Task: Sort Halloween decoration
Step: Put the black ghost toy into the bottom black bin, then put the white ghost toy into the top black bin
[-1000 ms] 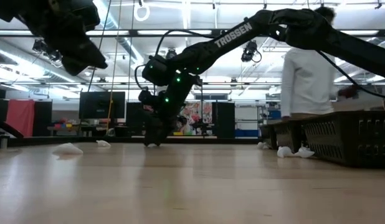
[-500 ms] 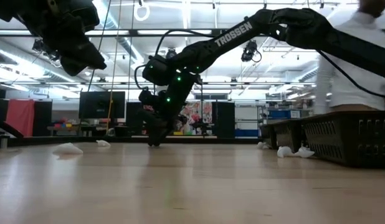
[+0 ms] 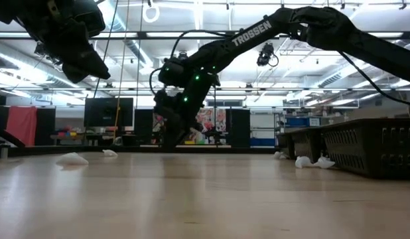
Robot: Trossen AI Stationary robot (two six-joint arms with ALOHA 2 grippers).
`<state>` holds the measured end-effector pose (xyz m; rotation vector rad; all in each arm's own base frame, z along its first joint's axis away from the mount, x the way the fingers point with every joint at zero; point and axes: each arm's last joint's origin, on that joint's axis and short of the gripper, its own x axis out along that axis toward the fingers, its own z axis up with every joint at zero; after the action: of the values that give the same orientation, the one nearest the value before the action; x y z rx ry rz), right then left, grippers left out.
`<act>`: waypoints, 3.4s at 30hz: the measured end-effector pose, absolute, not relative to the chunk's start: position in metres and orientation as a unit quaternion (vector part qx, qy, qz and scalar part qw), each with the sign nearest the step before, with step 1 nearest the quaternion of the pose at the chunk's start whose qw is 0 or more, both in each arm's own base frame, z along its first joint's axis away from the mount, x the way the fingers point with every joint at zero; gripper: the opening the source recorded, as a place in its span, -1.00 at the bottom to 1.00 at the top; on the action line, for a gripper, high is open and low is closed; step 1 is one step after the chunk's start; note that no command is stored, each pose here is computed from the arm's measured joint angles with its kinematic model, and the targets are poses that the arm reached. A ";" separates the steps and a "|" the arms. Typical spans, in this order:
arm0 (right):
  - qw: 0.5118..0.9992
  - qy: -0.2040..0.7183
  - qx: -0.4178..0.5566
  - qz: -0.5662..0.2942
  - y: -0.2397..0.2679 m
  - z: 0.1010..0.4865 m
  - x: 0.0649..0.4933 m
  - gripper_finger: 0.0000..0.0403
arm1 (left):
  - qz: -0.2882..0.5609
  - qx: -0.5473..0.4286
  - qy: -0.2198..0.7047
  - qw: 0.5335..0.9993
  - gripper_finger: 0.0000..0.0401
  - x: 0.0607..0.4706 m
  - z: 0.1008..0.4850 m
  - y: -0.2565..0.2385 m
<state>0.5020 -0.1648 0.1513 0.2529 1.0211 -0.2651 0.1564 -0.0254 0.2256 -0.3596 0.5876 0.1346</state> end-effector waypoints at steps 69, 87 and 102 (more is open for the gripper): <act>0.465 0.817 0.282 0.191 0.025 0.160 0.308 -0.51 | 0.128 -0.148 0.264 0.945 -0.76 0.157 0.227 -0.021; 0.488 0.798 0.291 0.200 0.017 0.200 0.328 -0.26 | 0.113 -0.161 0.321 0.927 -0.67 0.154 0.217 -0.023; 0.839 0.513 0.122 0.133 0.007 0.262 0.424 -0.27 | 0.054 -0.151 0.358 0.920 -0.15 0.173 0.198 -0.061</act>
<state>0.4235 0.0069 0.2616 0.2577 1.0838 0.2819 0.1731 -0.0607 0.1976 -0.3114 0.7365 0.1108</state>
